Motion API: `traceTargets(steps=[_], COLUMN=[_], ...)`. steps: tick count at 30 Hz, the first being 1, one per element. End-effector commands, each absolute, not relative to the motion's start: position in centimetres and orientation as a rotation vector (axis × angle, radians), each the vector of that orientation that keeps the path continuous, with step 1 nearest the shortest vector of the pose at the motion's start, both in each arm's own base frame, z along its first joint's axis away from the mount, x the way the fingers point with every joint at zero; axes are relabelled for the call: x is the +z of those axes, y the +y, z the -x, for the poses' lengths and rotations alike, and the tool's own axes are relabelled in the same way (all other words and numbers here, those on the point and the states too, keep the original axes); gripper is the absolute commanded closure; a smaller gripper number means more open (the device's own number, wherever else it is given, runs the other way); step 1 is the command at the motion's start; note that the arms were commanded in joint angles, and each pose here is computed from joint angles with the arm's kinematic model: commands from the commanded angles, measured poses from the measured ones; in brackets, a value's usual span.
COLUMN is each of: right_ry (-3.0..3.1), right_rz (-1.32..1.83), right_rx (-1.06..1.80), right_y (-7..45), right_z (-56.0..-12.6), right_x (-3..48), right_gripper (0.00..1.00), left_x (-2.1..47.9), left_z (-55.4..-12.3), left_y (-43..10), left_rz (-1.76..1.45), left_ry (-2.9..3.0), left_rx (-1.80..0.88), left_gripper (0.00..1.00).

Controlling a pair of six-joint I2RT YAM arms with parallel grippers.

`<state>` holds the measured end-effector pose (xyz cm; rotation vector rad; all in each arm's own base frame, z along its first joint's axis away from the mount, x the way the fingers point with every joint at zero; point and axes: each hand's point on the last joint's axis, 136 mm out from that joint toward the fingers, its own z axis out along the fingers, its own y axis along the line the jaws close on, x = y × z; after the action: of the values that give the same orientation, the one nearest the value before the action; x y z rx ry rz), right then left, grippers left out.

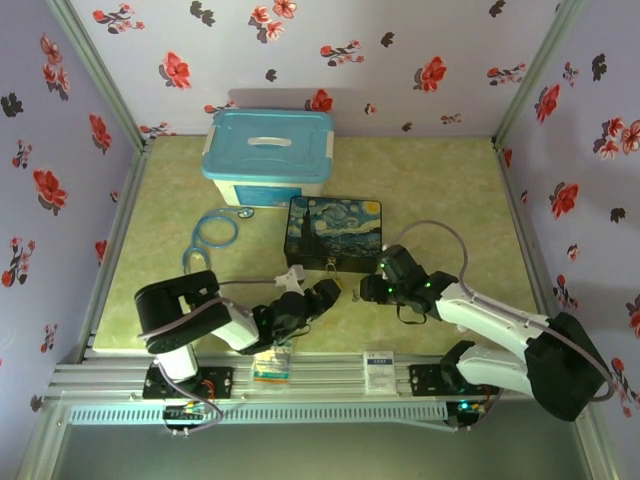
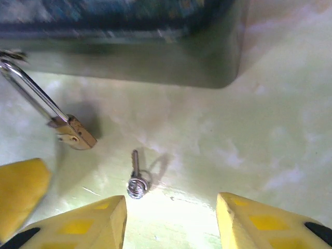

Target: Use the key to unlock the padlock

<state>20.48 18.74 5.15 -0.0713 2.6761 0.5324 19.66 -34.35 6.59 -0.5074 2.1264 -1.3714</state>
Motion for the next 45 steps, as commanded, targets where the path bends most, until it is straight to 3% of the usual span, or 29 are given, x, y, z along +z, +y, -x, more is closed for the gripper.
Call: traceTargets(steps=[1,15,29,34,41,45], right_ry=[2.715,2.71,2.683,2.75,2.754,2.768], right_rz=[0.049,0.179,0.245,0.264,0.309,0.323], right_rx=[0.447,0.317,0.371,0.191,0.058,0.077], right_y=[18.7,22.0,25.2,23.9,22.9,22.9], right_z=[-20.0,-19.9,-19.7,-19.8,-19.6,-19.1], right_x=[3.6,1.8,3.2,1.2,0.8,0.7], right_gripper=[0.51,0.53,0.52,0.61,0.64,0.82], left_x=[5.7,6.6,7.0,7.4,7.2,7.3], left_z=[-20.0,-19.1,-19.0,-19.1,-18.9,-18.9], left_y=[-31.9,-30.6,-30.6,-30.6,-30.3,-30.4], left_rz=[0.512,0.447,0.463,0.462,0.474,0.475], left_ry=[2.116,2.107,2.092,2.085,2.082,2.077], left_rx=[-1.24,-1.191,-1.23,-1.233,-1.245,-1.253], left_gripper=[0.41,0.42,0.42,0.42,0.42,0.42])
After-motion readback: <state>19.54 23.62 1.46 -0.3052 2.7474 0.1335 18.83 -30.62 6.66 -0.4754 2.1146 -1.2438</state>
